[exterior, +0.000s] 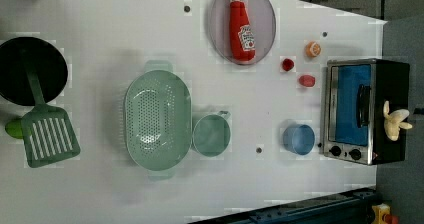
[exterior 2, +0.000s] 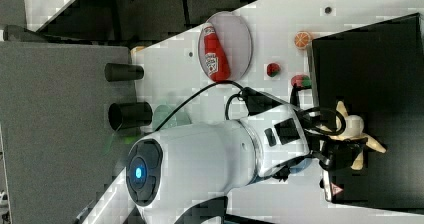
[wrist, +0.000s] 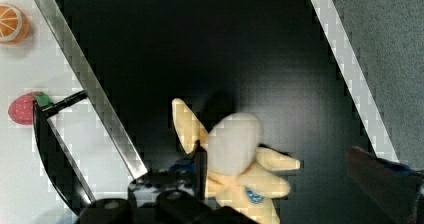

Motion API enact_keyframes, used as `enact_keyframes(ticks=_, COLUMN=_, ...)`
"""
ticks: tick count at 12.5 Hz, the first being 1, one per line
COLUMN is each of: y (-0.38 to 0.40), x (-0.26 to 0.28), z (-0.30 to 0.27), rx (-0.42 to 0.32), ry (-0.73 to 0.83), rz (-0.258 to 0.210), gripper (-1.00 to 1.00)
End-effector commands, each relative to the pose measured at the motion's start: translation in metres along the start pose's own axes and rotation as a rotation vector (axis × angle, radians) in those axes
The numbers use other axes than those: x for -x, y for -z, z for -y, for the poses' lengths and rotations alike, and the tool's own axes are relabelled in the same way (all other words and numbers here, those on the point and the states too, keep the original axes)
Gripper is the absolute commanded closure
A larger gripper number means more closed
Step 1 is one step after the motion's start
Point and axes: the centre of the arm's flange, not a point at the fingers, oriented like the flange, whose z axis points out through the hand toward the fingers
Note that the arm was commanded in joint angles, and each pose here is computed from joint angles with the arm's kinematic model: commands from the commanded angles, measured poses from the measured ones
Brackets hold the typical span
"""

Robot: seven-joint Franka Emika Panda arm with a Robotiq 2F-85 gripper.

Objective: Pick banana from table and place on oven.

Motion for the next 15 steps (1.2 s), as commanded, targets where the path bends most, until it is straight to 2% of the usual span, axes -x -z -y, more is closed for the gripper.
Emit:
enact_keyframes(ticks=1, y=0.059, x=-0.012, z=0.018, rx=-0.026, ry=0.089, rz=-0.082, gripper=-1.00)
enact_keyframes(ticks=2, y=0.076, x=-0.010, z=0.025, rx=-0.040, ry=0.099, rz=-0.074, gripper=-1.00)
enact_keyframes(ticks=4, y=0.118, x=0.003, z=0.052, rx=-0.084, ry=0.071, rz=-0.016, gripper=-1.00)
enact_keyframes(ticks=6, y=0.159, x=0.024, z=0.092, rx=-0.118, ry=-0.050, rz=0.052, gripper=-1.00)
enact_keyframes(ticks=7, y=0.176, x=0.035, z=0.116, rx=-0.124, ry=-0.116, rz=0.072, gripper=-1.00)
enact_keyframes(ticks=8, y=0.193, x=0.045, z=0.142, rx=-0.130, ry=-0.181, rz=0.073, gripper=-1.00)
enact_keyframes(ticks=11, y=0.234, x=0.075, z=0.219, rx=-0.139, ry=-0.292, rz=0.036, gripper=-1.00)
enact_keyframes(ticks=12, y=0.241, x=0.087, z=0.239, rx=-0.135, ry=-0.320, rz=0.041, gripper=-1.00)
enact_keyframes(ticks=14, y=0.243, x=0.112, z=0.259, rx=-0.105, ry=-0.464, rz=0.091, gripper=-1.00)
enact_keyframes(ticks=15, y=0.243, x=0.120, z=0.265, rx=-0.098, ry=-0.522, rz=0.099, gripper=-1.00)
